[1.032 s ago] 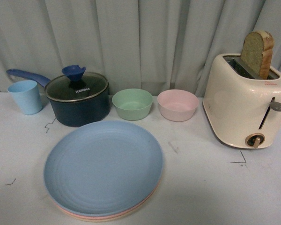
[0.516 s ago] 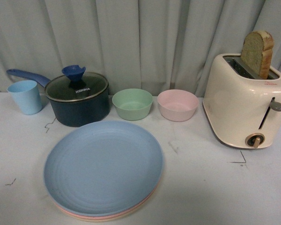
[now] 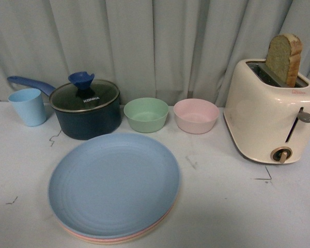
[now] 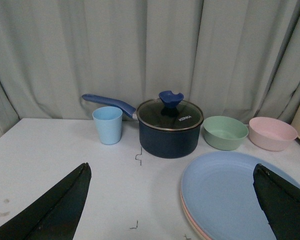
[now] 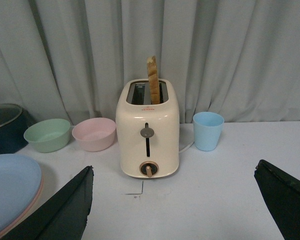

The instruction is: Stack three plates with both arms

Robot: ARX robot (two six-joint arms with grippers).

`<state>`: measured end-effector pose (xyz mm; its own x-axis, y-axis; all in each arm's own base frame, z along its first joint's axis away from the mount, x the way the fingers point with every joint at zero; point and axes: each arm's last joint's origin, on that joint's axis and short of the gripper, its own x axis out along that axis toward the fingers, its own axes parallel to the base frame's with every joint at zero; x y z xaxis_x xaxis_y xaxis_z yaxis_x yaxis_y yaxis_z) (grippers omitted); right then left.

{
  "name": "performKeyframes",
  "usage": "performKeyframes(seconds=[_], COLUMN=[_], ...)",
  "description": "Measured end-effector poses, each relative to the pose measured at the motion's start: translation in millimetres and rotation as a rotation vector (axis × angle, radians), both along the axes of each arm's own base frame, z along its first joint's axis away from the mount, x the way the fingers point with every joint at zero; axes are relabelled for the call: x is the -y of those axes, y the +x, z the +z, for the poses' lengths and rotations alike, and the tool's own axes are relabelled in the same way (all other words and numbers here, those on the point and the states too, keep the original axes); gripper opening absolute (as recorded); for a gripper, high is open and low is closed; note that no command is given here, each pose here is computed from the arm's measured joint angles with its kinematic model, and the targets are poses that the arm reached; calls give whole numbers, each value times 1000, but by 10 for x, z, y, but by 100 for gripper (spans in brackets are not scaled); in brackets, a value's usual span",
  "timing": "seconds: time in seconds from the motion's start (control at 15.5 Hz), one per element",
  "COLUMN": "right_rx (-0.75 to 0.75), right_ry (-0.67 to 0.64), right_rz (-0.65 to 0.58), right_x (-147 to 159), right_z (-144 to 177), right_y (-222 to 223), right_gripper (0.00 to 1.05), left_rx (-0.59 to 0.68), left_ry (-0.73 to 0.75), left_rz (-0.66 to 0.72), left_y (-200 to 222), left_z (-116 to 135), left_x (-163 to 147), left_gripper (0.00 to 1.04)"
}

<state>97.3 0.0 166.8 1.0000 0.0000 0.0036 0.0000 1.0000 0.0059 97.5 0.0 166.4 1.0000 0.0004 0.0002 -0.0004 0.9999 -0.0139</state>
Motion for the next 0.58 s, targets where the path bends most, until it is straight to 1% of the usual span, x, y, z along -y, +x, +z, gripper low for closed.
performKeyframes(seconds=[0.58], right_rx=[0], right_ry=[0], right_rz=[0], right_x=[0], right_z=[0], right_y=[0], right_gripper=[98], left_rx=[0], left_ry=[0], left_rz=[0], left_y=[0], left_z=[0], left_x=[0], left_gripper=[98])
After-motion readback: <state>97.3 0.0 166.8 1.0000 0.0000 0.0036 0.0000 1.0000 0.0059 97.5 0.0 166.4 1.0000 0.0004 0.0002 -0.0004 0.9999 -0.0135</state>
